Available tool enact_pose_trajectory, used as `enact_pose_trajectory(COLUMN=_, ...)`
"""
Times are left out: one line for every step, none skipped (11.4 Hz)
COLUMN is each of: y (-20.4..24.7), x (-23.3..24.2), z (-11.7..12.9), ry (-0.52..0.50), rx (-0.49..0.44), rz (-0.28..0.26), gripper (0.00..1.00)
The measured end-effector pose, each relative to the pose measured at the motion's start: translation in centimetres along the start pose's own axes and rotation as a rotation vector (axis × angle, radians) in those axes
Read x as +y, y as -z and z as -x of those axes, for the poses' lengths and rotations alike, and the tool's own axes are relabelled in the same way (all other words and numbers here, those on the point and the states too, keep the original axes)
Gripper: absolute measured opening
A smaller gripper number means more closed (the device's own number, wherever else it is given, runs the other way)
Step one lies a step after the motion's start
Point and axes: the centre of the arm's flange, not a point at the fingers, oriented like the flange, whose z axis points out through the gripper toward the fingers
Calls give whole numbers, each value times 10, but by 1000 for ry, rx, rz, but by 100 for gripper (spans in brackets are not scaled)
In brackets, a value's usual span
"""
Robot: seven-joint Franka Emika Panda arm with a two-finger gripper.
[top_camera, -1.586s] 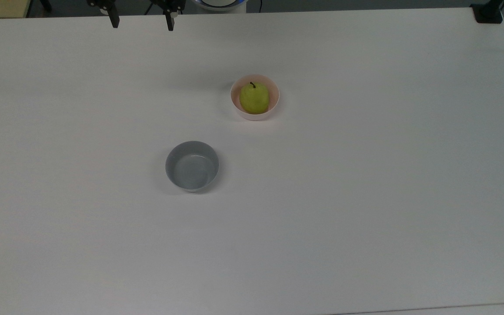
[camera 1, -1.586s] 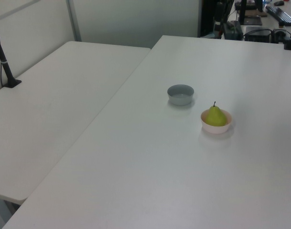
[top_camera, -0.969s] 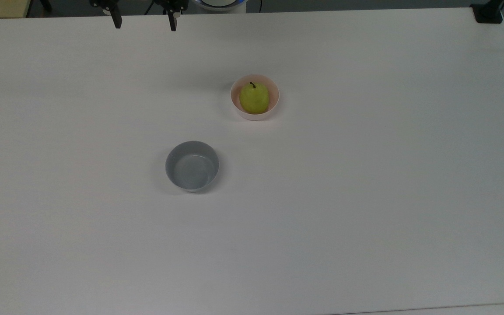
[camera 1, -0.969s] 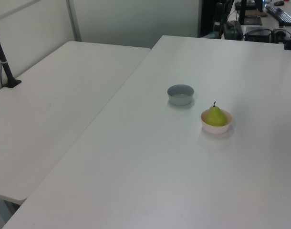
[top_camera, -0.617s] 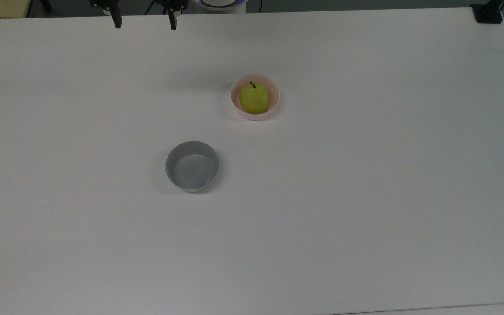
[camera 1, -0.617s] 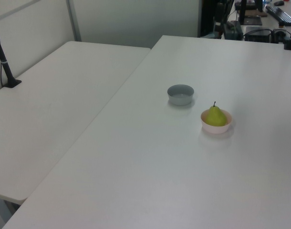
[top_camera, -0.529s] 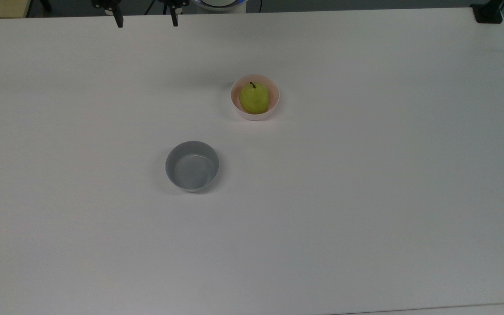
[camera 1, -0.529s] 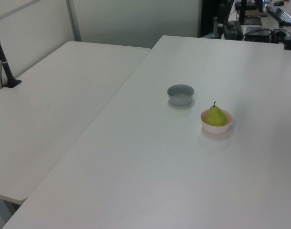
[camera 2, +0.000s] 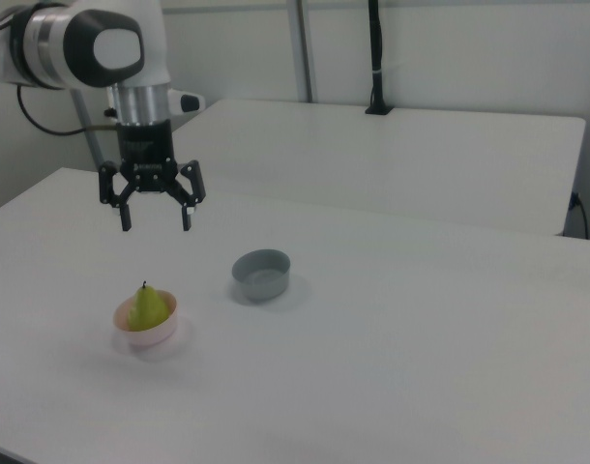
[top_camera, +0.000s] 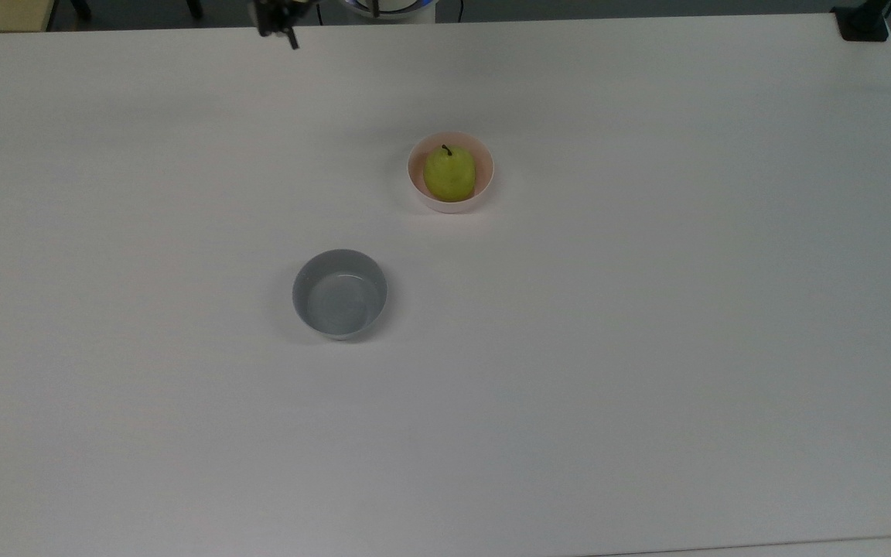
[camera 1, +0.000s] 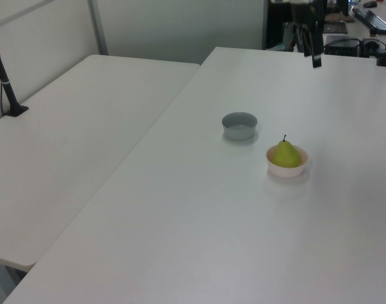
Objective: Pick up a pear from the bowl
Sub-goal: 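Move the gripper over the pink bowl and lower onto the pear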
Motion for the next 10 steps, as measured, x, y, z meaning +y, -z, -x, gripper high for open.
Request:
enact_pose_trajectory(y=-14, x=-12, z=-9, ry=27, rx=2, rz=7, gripper=100)
enact_pose_trajectory(y=-27, x=-23, z=-16, ry=37, rx=24, rz=9, gripper=100)
enact_pose_trajectory(y=-43, x=-35, z=-22, ry=27, rx=45, rz=12, gripper=100)
enact_pose_trajectory(y=-61, x=-49, z=-30, ry=-1, rx=59, rz=21, gripper=100)
enact_pose_trajectory(y=-80, x=-63, z=-39, ry=-31, rx=81, rz=33, gripper=100)
enact_pose_trajectory(y=-98, x=-75, z=-47, ry=-56, rx=107, rz=44, gripper=100)
enact_pose_trajectory(y=-115, x=-87, z=-54, ry=-68, rx=129, rz=51, gripper=100)
enact_pose_trajectory(y=-130, x=-93, z=-60, ry=-73, rx=142, rz=52, gripper=100)
enact_pose_trajectory(y=-142, x=-95, z=-64, ry=-76, rx=152, rz=50, gripper=100)
enact_pose_trajectory(y=-153, x=-94, z=-69, ry=-74, rx=167, rz=49, gripper=100)
